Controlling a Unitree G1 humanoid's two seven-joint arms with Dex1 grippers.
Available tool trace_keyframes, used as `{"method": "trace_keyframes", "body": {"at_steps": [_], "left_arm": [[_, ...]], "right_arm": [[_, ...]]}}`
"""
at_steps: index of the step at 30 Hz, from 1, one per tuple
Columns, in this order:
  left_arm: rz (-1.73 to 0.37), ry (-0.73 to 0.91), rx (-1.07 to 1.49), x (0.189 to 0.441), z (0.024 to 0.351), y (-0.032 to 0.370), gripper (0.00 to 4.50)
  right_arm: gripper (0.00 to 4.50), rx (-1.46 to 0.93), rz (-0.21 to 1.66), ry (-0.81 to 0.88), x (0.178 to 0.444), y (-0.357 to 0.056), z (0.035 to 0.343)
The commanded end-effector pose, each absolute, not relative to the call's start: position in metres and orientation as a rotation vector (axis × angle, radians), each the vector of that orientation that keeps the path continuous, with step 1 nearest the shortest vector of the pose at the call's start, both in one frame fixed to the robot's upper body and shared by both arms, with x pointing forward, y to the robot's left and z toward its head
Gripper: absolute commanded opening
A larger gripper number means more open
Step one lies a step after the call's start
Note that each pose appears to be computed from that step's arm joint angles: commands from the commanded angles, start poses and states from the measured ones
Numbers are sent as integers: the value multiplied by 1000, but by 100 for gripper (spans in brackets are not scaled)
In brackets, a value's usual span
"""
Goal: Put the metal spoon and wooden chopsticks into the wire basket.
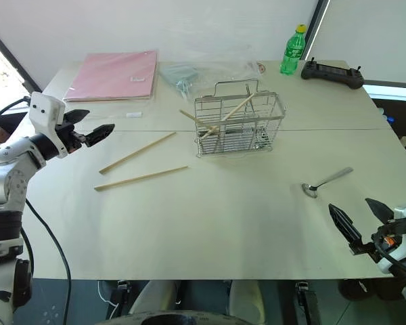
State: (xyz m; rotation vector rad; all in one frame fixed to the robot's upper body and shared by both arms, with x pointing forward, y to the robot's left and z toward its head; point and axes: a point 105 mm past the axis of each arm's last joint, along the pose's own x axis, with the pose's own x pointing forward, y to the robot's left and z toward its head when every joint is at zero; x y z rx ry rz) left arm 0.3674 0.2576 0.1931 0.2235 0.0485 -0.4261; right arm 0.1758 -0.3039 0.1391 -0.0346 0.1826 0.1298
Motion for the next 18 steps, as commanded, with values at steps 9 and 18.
{"method": "trace_keyframes", "body": {"at_steps": [9, 18], "left_arm": [[-456, 22, 248, 365, 206, 255, 445], [-472, 20, 235, 368, 207, 250, 445]], "right_arm": [[450, -55, 146, 150, 181, -301, 150], [450, -73, 138, 152, 182, -303, 150]]}}
